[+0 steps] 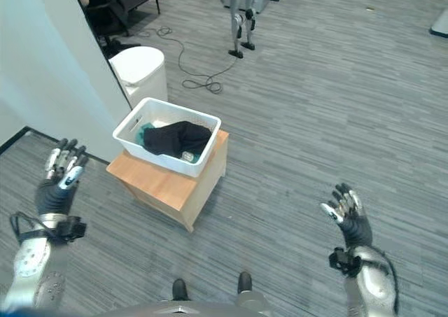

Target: Pick up bed clothes into laundry basket.

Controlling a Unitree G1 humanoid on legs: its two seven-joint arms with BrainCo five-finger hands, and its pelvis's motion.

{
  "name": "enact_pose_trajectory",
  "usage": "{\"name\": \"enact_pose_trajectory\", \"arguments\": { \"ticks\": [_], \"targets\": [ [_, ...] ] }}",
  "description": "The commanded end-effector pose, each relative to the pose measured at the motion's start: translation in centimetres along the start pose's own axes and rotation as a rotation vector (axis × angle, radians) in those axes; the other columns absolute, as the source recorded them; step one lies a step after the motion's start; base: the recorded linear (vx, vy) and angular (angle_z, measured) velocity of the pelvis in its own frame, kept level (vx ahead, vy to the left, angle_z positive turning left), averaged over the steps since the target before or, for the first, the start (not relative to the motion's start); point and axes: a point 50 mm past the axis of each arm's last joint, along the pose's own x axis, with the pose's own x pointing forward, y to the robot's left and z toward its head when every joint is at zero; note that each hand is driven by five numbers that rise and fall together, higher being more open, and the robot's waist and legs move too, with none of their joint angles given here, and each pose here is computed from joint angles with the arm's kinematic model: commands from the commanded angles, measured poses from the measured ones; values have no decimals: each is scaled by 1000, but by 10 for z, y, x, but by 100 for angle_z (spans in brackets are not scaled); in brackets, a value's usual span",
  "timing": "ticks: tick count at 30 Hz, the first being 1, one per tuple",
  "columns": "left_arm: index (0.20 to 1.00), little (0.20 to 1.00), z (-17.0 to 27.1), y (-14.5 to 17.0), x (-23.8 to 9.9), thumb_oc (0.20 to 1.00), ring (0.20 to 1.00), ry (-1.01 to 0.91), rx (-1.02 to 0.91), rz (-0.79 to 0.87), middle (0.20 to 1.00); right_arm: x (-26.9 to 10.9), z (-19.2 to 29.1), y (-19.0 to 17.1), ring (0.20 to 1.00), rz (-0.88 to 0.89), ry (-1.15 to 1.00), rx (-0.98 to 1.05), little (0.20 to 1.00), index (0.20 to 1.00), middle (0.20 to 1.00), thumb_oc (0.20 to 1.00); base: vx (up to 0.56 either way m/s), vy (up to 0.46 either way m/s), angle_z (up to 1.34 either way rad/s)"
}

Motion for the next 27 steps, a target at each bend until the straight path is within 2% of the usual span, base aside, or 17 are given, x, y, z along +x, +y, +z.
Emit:
{"name": "enact_pose_trajectory", "arguments": {
  "ticks": [1, 4, 8, 12, 16, 19, 20, 21, 26, 27],
  "targets": [
    [1000, 1000, 32, 5, 12, 1000, 1000, -142, 72, -9, 1000, 27, 44, 25, 1000, 34, -252, 89, 1000, 1000, 1000, 1000, -3, 46, -14],
    [1000, 1000, 38, 5, 12, 1000, 1000, -183, 90, 27, 1000, 38, 73, 39, 1000, 15, -400, 45, 1000, 1000, 1000, 1000, 0, 57, -17],
    [1000, 1000, 40, 10, 10, 1000, 1000, -200, 87, 63, 1000, 43, 79, 41, 1000, 2, -425, -12, 1000, 1000, 1000, 1000, -19, 55, -8],
    [1000, 1000, 34, 17, 3, 1000, 1000, -178, 83, 118, 1000, 43, 71, 51, 1000, 71, -376, -89, 1000, 1000, 1000, 1000, -64, 81, 17],
    [1000, 1000, 36, 16, 6, 1000, 1000, -188, 112, 97, 1000, 39, 55, 82, 1000, 286, -301, -123, 1000, 1000, 1000, 1000, -102, -21, 51],
    [1000, 1000, 46, -1, 21, 1000, 1000, -245, 98, -37, 1000, 35, 52, 83, 1000, 430, -247, -254, 1000, 1000, 1000, 1000, -86, -151, 237],
    [1000, 1000, 46, -1, 22, 1000, 1000, -246, 97, -37, 1000, 36, 52, 83, 1000, 431, -248, -254, 1000, 1000, 1000, 1000, -148, -302, 255],
    [1000, 1000, 44, -14, 27, 1000, 1000, -247, 66, -98, 1000, 36, 47, 83, 1000, 472, -210, -300, 1000, 1000, 1000, 1000, -138, -322, 242],
    [1000, 1000, 45, -20, 23, 1000, 1000, -262, 13, -113, 1000, 38, 42, 88, 1000, 595, -140, -382, 1000, 1000, 1000, 1000, -215, -315, 224],
    [1000, 1000, 39, -24, 24, 1000, 1000, -231, -24, -134, 1000, 43, 53, 84, 1000, 614, -162, -490, 1000, 1000, 1000, 1000, -328, -172, 180]
  ]
}}
